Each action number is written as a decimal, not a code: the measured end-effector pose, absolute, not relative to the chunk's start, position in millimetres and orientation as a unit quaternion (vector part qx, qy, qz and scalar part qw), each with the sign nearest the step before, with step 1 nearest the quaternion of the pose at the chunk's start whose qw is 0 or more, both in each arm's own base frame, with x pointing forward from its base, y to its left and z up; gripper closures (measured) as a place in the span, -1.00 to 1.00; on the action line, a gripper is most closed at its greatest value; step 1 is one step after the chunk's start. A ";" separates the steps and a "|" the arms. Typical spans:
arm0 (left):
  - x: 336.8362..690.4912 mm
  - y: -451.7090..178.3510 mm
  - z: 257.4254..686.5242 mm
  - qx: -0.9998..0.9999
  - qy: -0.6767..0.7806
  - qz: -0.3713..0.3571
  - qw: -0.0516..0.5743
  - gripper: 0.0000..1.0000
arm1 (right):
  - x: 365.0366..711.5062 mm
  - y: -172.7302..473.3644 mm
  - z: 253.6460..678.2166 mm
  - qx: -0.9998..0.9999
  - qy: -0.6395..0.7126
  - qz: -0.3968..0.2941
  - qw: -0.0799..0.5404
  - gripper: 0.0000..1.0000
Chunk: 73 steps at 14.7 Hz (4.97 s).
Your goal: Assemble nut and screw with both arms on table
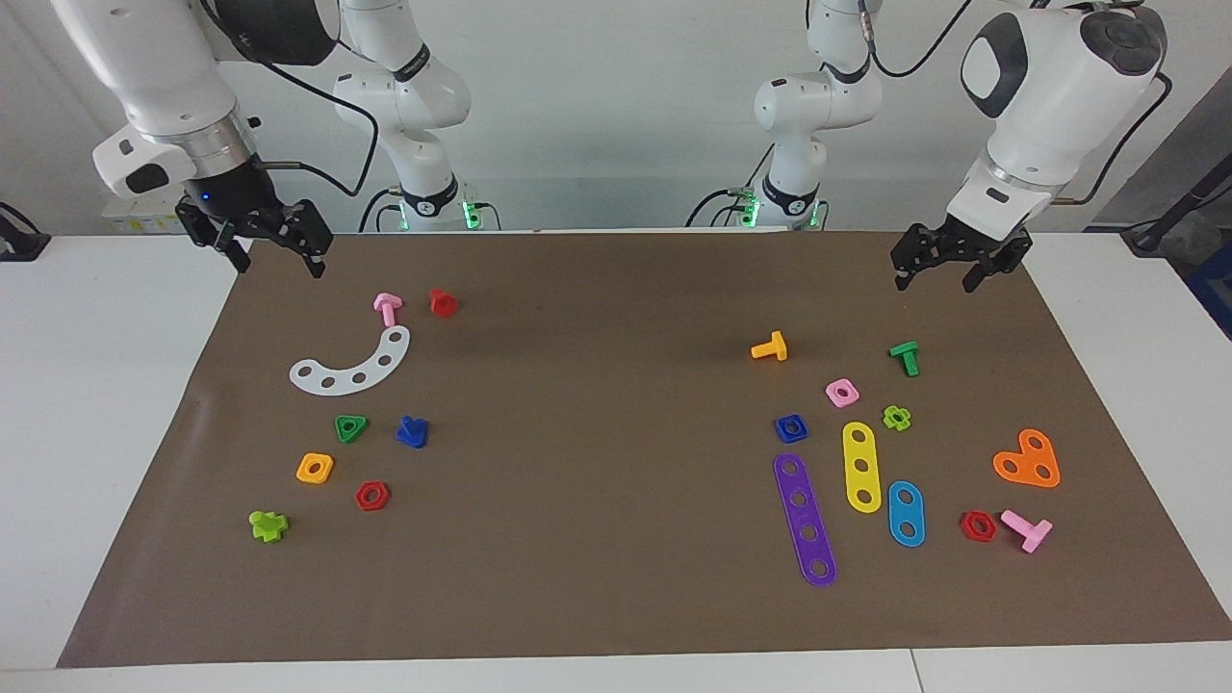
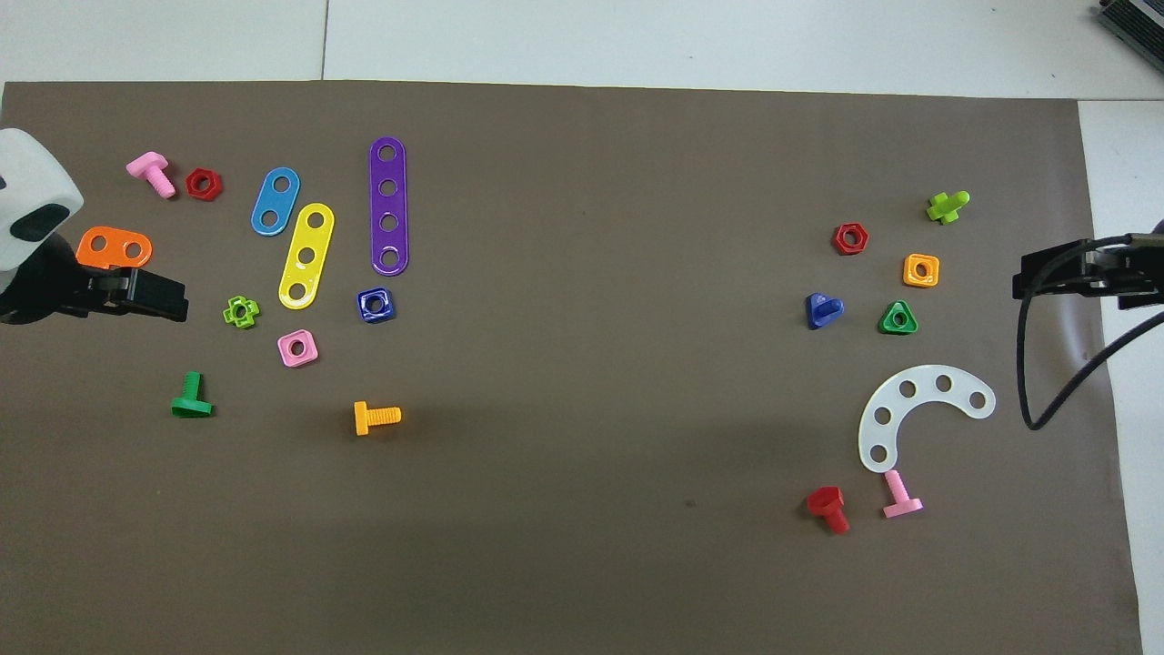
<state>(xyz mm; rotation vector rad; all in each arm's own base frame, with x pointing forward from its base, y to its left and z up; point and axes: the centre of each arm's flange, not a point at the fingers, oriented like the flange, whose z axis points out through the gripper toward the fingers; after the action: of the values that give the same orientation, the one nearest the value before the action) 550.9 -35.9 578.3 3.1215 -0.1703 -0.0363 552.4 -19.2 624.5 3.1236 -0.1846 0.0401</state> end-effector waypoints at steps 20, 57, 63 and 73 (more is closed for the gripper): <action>550.9 -35.9 578.3 0.998 -0.054 -0.012 0.008 -1.00 | 609.0 58.4 385.7 0.999 0.032 0.030 0.008 -1.00; 550.9 -35.9 578.3 0.998 -0.054 -0.012 0.008 -1.00 | 598.5 45.8 310.7 0.998 0.048 0.049 -0.006 0.61; 550.9 -35.9 578.3 0.998 -0.054 -0.012 0.008 -1.00 | 630.4 75.0 411.8 0.998 0.019 0.054 -0.019 0.61; 550.9 -35.9 578.3 0.998 -0.054 -0.012 0.008 -1.00 | 605.0 314.3 398.4 0.997 -0.060 0.042 -0.038 0.61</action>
<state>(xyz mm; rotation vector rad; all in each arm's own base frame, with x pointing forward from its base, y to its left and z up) 550.9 -35.9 578.3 3.1215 -0.1702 -0.0361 605.0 314.3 398.4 3.2098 -0.1938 0.1350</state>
